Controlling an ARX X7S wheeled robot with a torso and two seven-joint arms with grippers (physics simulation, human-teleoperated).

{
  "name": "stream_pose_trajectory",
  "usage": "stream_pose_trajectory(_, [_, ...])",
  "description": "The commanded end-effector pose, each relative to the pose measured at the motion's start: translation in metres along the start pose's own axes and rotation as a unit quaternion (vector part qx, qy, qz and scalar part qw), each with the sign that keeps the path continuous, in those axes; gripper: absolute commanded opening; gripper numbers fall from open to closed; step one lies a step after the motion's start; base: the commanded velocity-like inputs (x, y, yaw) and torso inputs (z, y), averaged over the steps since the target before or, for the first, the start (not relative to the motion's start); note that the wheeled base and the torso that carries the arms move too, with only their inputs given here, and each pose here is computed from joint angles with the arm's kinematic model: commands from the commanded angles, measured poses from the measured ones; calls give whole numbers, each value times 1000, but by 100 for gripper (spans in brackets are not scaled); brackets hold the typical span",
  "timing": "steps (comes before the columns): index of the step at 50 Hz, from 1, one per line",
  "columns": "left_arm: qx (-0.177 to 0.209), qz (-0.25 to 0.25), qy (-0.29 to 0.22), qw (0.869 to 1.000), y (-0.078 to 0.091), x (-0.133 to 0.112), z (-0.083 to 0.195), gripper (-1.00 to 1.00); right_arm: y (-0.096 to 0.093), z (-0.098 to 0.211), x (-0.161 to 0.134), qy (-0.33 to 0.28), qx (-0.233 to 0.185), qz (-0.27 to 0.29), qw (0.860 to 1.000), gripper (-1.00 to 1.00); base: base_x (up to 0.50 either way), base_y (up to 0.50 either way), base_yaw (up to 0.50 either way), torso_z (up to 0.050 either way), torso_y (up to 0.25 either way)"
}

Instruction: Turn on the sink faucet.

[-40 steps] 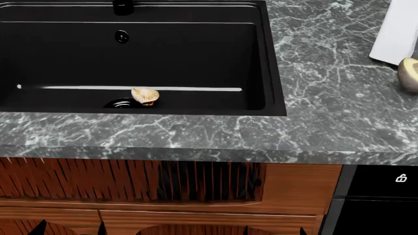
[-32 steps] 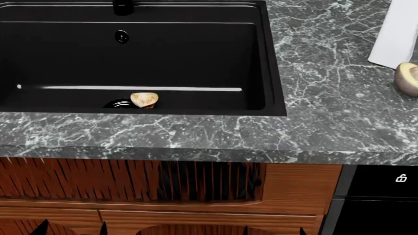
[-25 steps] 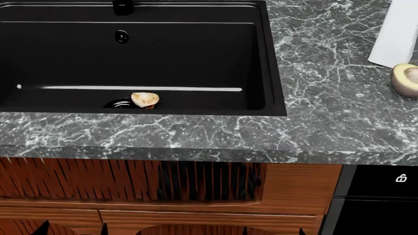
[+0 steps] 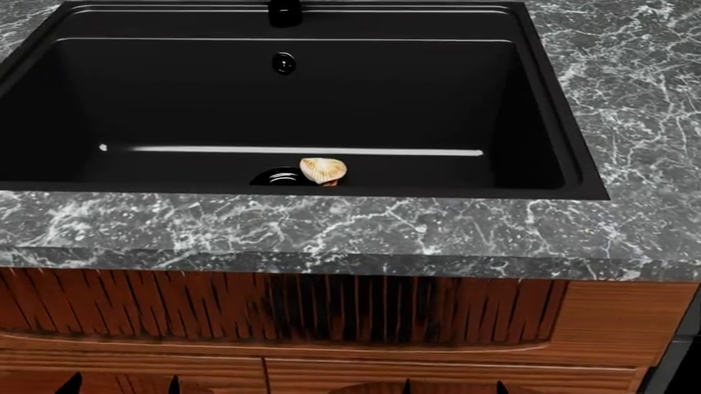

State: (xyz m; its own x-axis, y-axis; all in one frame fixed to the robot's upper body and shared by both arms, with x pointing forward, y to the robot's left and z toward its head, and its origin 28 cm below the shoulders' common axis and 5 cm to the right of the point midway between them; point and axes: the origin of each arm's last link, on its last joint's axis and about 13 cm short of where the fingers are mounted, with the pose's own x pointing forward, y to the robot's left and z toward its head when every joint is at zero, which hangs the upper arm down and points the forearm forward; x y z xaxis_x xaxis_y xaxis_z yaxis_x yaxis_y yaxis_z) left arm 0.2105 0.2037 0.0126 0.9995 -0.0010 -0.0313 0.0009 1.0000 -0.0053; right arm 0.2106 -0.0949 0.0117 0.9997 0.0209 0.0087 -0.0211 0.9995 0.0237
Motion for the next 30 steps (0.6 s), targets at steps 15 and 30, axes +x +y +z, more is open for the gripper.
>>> stream_pose_trajectory(15, [-13,-8,9,1000,0,0,0,100,0,0,1,-5,-13,-4,1000,100,10,248,0,0,0])
stream_pose_trajectory(30, [-24,-31,-28,999,0,-4,6,100,0,1,1,-5,-5,1,1000,100,0,0,0,7,0])
